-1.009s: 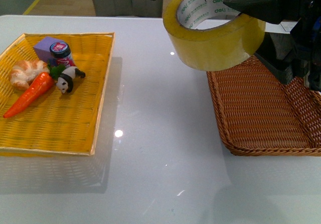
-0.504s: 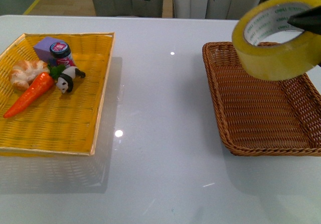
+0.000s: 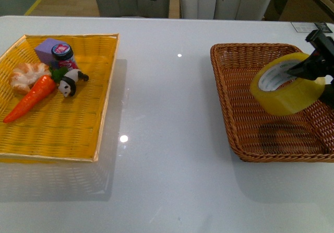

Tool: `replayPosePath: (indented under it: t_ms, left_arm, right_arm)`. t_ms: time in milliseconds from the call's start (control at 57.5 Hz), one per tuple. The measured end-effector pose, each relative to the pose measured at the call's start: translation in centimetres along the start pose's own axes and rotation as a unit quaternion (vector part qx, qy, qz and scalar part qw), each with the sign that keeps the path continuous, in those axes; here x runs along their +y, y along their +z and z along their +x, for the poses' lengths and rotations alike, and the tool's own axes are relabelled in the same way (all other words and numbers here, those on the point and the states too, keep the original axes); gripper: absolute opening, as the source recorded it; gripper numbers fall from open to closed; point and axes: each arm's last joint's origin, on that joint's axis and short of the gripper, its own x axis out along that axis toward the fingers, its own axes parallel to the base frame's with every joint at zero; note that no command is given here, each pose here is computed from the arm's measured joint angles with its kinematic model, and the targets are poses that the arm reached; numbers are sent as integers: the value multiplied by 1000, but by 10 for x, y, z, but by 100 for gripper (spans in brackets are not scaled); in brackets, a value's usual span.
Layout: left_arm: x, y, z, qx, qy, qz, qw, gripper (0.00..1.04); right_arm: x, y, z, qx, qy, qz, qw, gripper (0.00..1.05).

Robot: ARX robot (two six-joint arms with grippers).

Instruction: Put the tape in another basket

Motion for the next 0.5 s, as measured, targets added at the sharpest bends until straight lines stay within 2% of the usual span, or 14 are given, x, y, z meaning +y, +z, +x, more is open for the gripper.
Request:
replayPosePath:
  t_ms: [104,417,504]
  left_arm:
    - [0,0,0,0,0,0,1000,96]
    - [0,0,0,0,0,0,1000,96]
    - [0,0,0,0,0,0,1000,96]
  right_arm:
    - [6,-4,15,15,-8,-7,1000,47]
    - [3,0,18,-3,-29,-8,1000,96]
    - [-3,2,11,-19,-47,-8,999,95]
